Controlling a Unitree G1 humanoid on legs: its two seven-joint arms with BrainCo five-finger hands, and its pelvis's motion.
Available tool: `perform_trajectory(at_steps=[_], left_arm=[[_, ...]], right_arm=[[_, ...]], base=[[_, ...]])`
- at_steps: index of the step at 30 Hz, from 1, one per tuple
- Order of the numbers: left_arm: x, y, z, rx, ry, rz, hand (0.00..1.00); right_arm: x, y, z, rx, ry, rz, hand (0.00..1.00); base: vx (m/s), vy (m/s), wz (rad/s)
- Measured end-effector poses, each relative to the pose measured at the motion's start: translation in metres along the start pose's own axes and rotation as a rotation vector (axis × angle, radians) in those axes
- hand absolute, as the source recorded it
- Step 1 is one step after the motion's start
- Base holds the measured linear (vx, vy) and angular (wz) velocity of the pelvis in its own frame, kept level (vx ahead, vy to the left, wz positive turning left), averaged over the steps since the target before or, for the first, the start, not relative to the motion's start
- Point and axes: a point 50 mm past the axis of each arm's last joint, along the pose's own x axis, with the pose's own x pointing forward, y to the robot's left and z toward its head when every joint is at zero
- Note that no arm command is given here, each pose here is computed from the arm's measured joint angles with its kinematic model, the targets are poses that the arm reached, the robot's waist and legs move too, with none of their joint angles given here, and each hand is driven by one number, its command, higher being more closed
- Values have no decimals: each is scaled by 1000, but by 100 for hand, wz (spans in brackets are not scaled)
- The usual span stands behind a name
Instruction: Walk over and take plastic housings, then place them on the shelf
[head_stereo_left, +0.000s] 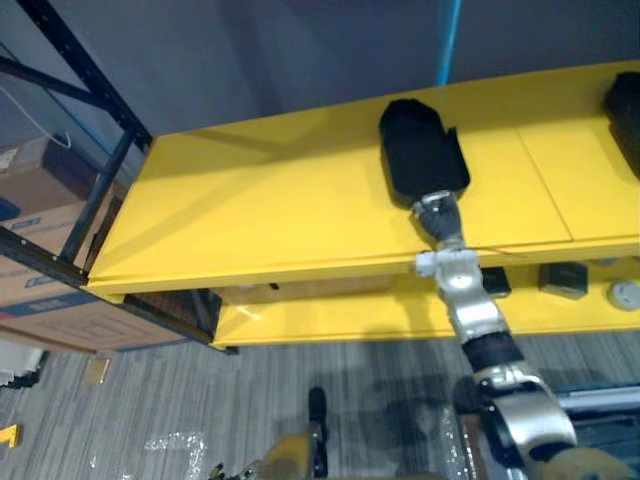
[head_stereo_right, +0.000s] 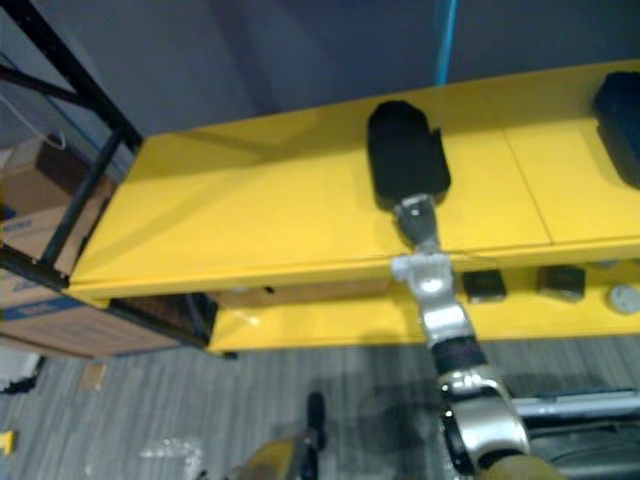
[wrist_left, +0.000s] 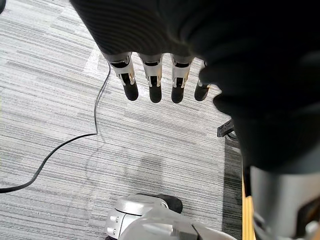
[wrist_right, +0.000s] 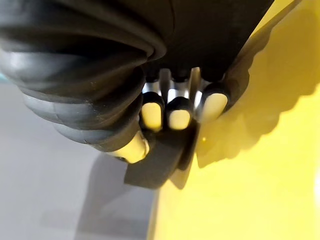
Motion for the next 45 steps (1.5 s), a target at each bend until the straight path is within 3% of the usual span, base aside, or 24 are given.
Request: perform_trajectory(at_steps=[14,23,24,34,39,45], left_arm=[[0,-1,3,-7,-21,-12,0],[2,10,8,0,-44,20,0],[2,11,9,0,-51,22,0],[8,17,21,18,-74,48,0],[9,26,19,9,-38,100,0],[9,36,9,72,13,137,0]], right_arm=[[9,1,10,34,-24,-17,100],[-40,52,54,187,-232,119,100],[-43,57,55,198,-232,138,0],[-78,97,64,308,-288,370,0],[-106,85,46,390,-274,266,0],[-143,65,11,379,-175,139,0]], base=[[-1,1,2],[14,-17,0],[-11,-4,-15],[-55,7,-11],[242,57,-1],[17,39,-24]])
